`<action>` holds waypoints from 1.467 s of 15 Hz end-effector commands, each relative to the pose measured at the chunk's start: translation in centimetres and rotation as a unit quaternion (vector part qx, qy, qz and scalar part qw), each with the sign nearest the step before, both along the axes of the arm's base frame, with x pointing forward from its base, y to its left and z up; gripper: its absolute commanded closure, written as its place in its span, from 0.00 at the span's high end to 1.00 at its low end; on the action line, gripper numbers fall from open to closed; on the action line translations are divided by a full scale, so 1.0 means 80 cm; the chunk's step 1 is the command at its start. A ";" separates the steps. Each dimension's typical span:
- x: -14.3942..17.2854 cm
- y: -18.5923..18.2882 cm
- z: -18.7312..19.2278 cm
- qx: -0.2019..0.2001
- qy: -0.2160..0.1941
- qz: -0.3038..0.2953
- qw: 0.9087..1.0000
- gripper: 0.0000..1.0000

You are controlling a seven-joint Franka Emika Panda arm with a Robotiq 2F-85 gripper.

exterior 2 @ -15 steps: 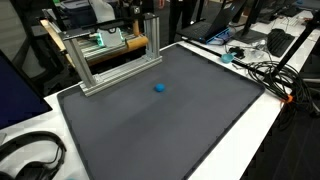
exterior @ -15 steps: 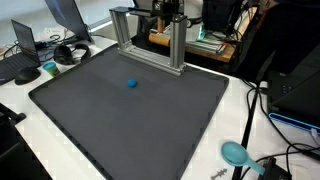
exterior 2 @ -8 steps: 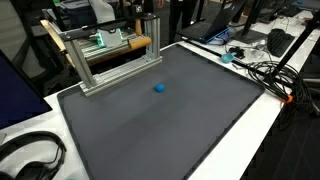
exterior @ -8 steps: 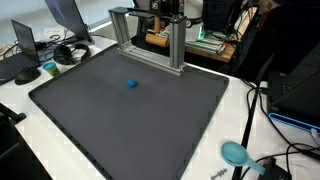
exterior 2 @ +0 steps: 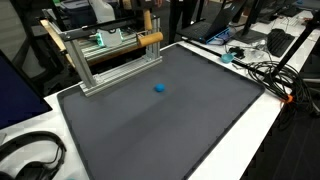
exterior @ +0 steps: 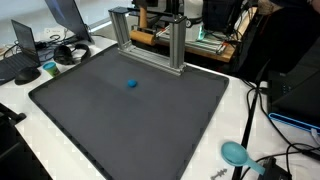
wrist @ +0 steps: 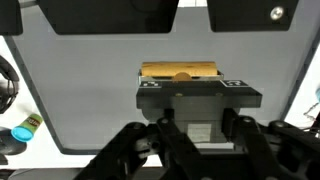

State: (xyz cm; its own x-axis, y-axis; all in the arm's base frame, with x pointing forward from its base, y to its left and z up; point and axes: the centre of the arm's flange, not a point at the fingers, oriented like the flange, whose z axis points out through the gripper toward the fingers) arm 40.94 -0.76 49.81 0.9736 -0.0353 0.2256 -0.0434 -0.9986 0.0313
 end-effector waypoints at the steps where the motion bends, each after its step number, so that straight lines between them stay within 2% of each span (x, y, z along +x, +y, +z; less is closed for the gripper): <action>1: 0.074 -0.011 0.012 -0.002 -0.003 -0.005 1.000 0.22; 4: 0.107 -0.015 -0.009 0.011 0.021 -0.004 1.000 0.22; 5: 0.070 -0.009 -0.011 0.003 0.011 -0.006 1.000 0.47; 7: 0.090 -0.011 -0.026 0.004 0.025 -0.007 1.000 0.47; 10: 0.099 -0.012 -0.030 0.004 0.028 -0.008 1.000 0.47; 11: 0.099 -0.012 -0.028 0.004 0.027 -0.008 1.000 0.22; 22: 0.161 -0.036 -0.115 0.011 0.047 -0.031 0.998 0.22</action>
State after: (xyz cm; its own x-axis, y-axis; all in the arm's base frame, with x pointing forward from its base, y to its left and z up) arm 51.76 -2.90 41.37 0.9881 -0.0796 0.1319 -0.0833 -0.9963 0.0226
